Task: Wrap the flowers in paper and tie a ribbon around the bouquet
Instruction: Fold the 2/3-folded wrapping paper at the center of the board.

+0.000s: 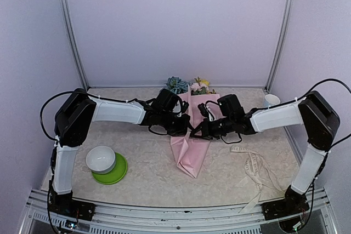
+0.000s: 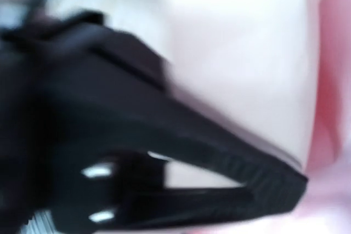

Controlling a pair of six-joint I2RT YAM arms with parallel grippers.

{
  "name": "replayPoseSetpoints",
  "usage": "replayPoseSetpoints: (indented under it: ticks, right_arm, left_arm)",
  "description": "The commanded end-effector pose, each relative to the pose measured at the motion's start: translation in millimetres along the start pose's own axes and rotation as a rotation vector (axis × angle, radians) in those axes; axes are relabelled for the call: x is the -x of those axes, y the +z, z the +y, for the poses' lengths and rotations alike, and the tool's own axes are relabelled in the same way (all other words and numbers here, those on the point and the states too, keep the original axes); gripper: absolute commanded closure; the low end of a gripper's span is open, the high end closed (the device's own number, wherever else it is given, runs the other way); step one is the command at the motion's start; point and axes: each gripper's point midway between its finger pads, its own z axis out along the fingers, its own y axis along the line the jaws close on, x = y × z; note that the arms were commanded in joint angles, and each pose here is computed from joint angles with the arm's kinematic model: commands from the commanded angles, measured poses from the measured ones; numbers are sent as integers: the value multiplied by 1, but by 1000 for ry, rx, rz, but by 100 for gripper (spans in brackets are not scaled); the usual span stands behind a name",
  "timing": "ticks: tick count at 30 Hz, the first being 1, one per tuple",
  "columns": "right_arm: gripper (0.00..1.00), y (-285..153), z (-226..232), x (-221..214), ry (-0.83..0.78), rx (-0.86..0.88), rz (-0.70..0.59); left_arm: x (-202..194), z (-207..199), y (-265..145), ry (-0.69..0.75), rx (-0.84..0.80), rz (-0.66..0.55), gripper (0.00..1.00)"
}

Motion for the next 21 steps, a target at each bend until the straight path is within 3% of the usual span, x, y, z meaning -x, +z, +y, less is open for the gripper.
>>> replayPoseSetpoints:
  ticks: [1,5,8,11,14,17,21]
  right_arm:
    - [100,-35,11,26,-2,-67,-128]
    - [89,-68,0,55,-30,-190,-221]
    - [69,-82,11,98,-113,-252,-289]
    - [42,-74,13,129,-141,-297,-302]
    - [26,-57,8,151,-143,-316,-287]
    - [21,-40,-1,167,-152,-355,-270]
    - [21,-21,-11,174,-158,-423,-231]
  left_arm:
    - [-9,0,8,6,-19,35,100]
    - [-10,0,9,16,-9,32,100]
    - [-10,-1,9,20,-8,30,100]
    - [-11,-1,10,23,-5,31,100]
    - [-11,-2,10,28,3,27,100]
    - [-11,-2,10,30,6,26,100]
    - [-10,-2,10,32,7,27,100]
